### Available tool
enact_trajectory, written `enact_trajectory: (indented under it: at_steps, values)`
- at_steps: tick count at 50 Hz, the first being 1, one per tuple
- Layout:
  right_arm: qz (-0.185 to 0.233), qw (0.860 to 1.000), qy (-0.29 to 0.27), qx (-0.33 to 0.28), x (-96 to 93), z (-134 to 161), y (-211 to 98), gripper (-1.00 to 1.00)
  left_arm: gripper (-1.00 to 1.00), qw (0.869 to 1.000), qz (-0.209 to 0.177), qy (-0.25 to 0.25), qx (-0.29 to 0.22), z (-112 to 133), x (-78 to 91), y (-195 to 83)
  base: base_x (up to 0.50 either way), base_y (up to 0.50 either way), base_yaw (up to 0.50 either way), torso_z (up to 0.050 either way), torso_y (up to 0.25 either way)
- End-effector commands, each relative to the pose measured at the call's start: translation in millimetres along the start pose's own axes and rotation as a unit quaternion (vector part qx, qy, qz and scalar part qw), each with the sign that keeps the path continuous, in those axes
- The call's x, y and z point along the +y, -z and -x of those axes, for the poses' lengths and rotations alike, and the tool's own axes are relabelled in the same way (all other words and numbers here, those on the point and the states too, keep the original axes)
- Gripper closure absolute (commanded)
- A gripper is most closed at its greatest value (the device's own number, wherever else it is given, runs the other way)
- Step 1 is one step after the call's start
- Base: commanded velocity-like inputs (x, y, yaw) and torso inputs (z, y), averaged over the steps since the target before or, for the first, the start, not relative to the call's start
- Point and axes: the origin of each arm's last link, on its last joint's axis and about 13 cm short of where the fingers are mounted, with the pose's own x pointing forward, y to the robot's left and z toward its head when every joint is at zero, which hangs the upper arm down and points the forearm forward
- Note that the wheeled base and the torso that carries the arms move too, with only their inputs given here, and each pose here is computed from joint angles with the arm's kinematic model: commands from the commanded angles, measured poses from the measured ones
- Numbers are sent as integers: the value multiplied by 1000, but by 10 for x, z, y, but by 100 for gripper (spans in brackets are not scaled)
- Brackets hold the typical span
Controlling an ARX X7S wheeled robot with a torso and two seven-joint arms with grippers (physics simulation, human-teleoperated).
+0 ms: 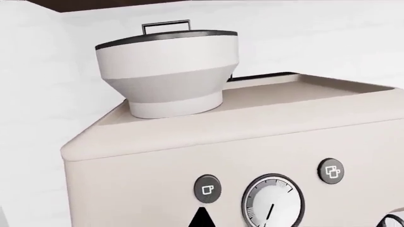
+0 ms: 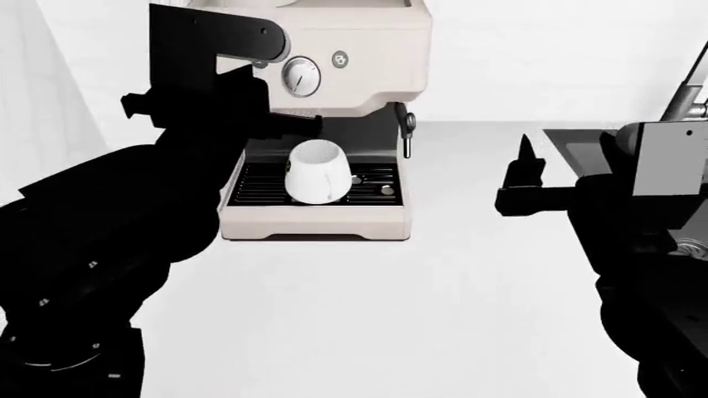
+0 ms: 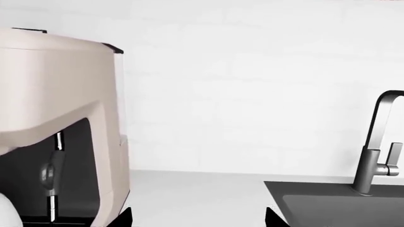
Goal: Press the button on the coffee machine to serve coffee.
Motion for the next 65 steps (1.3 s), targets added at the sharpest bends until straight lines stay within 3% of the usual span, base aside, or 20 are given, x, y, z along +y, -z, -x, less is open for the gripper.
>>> enact_trajectory:
  at_steps: [1,25,65]
  values:
    - [-2,1000,1,1,-1,-12,43,-100,100,1000,1,-3,8,-49,16,42,0,0,0,0,0]
    - [-8,1000,1,8,14,7,103,-100,100,1000,-2,19,-5,-105,-19,-23,0,0,0,0,0]
    - [-11,1000,1,13,23,19,128,-100,100,1000,-13,13,12,-259,18,14,0,0,0,0,0]
